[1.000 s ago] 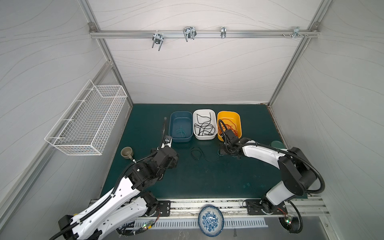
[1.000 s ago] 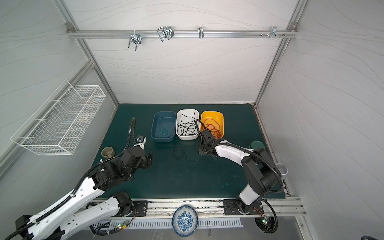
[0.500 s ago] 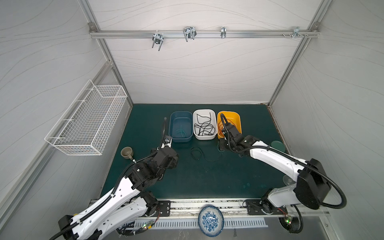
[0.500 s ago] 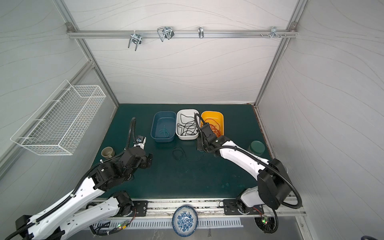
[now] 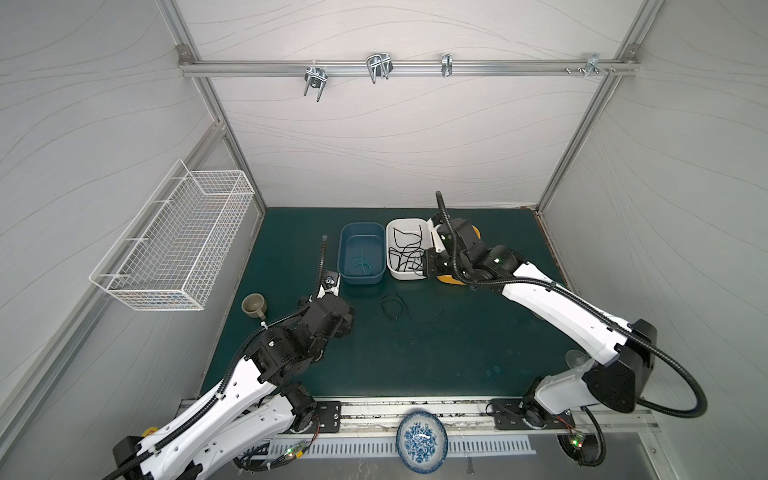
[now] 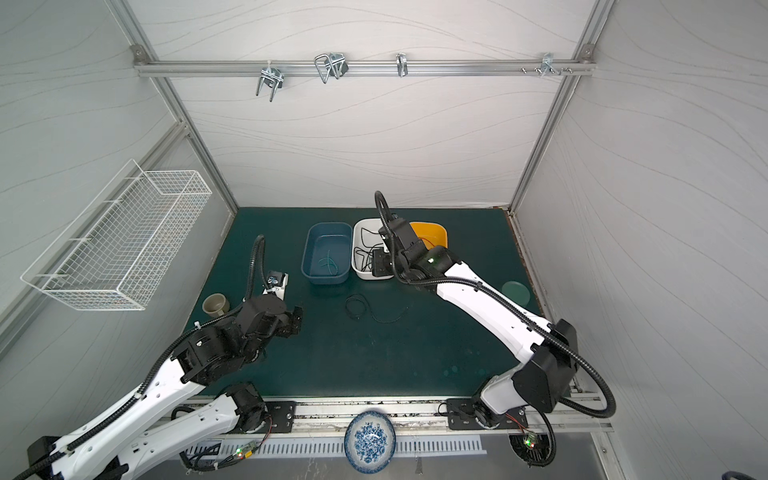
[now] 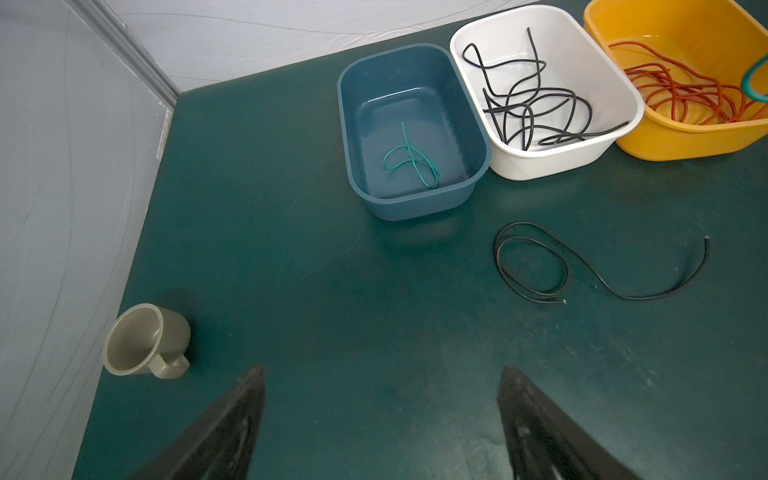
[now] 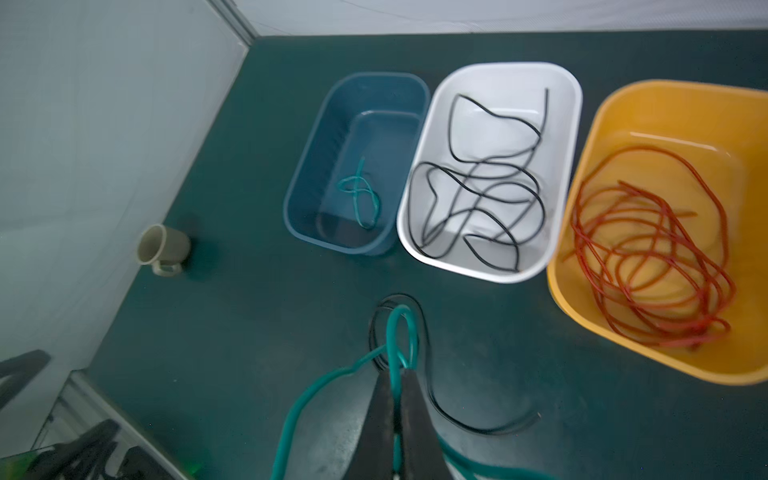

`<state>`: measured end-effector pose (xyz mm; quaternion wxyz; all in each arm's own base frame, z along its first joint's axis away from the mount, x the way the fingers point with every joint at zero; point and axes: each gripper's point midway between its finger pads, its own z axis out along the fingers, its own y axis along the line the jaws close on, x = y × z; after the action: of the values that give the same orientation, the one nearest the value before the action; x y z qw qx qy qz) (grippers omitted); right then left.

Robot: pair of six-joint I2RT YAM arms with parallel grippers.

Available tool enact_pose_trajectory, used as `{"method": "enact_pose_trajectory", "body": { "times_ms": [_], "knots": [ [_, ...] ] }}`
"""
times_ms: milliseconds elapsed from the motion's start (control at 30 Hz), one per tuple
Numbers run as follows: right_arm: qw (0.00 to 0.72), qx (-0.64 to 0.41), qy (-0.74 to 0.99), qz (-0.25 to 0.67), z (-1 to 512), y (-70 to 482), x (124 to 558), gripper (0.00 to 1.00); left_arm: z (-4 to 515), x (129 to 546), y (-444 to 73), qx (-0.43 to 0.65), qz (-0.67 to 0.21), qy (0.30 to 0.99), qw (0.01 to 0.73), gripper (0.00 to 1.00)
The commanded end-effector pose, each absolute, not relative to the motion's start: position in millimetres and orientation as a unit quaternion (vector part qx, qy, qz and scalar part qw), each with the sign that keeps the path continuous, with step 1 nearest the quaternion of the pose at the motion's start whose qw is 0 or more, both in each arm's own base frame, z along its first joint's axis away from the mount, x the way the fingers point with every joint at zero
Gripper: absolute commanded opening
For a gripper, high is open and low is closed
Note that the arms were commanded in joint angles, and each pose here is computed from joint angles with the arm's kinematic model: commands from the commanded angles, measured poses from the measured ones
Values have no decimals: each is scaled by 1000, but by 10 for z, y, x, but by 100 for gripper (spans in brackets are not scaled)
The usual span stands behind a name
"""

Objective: Untangle the cables
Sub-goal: 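Grasp the green cable with the right gripper and carry it over the blue bin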

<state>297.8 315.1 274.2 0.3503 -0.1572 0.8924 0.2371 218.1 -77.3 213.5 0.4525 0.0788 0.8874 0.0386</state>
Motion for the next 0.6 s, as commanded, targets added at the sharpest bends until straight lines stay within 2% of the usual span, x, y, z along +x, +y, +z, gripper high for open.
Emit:
{"method": "enact_pose_trajectory", "body": {
  "times_ms": [0,367,567],
  "knots": [
    [318,-203,894,241,2728,3371,2898,0,2236,2224,-730,60,40,879,471,88],
    [278,-255,888,264,2775,4217,3335,0,2286,2218,-651,42,40,876,479,88],
    [260,-291,877,282,2568,4619,3529,0,2311,2216,-606,32,40,874,484,88]
  ]
}}
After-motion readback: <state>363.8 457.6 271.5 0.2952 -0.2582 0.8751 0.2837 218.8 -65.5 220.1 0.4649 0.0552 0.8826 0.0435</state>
